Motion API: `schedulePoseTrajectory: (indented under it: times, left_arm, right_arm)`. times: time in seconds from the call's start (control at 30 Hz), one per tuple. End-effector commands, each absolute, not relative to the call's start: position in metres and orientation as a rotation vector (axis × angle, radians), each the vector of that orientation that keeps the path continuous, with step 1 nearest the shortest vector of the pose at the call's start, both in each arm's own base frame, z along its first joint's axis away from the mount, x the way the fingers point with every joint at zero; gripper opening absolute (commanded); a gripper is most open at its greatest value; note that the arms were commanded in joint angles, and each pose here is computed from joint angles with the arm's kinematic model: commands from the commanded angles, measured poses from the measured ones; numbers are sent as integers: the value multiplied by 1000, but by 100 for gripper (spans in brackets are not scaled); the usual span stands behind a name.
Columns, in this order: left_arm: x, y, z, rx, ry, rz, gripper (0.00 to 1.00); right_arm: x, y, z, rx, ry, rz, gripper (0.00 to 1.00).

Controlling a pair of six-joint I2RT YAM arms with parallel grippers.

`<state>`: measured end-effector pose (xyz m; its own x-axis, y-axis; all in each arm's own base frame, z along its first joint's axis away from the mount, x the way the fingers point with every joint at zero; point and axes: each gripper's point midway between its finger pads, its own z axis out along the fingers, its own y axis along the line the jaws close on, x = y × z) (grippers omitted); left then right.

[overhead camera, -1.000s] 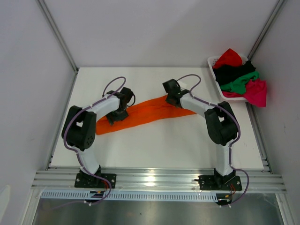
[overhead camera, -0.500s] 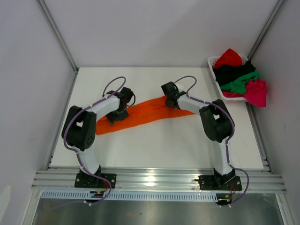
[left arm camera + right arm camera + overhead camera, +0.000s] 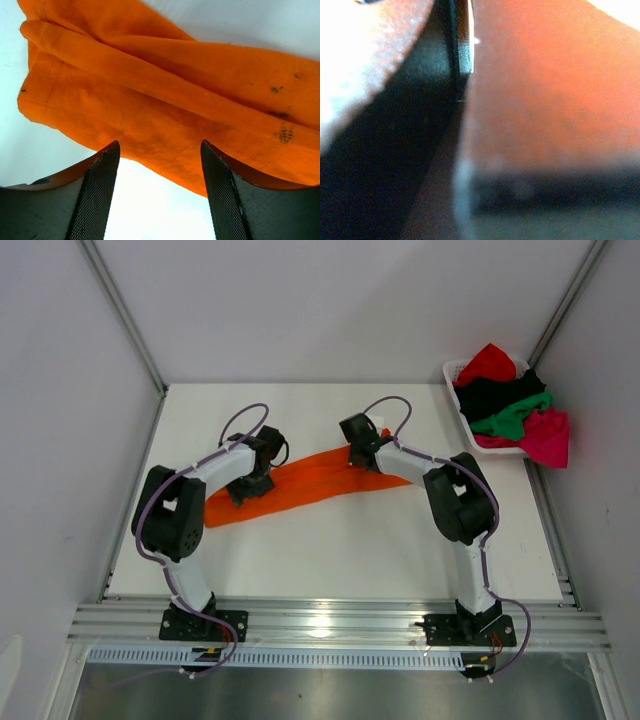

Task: Fold and stack the t-shirts
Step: Fold the tshirt

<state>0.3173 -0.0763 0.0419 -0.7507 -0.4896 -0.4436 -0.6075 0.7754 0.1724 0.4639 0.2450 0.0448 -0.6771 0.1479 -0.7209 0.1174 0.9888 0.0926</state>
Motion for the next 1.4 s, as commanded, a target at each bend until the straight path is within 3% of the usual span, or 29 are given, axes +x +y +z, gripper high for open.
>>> schedulePoseTrajectory:
  times: [0.0,1.0,1.37]
  left_arm:
    - [319,-76,47,-809,2574,443,69]
    - [320,-77,47,-809,2567,440,69]
    - [320,-77,47,-814,2567,441,70]
  right_arm:
    - [473,253,51,153,2292,71,0]
    - [523,275,94,91,2116,143,0]
    - [523,307,94,-47,2070,313,0]
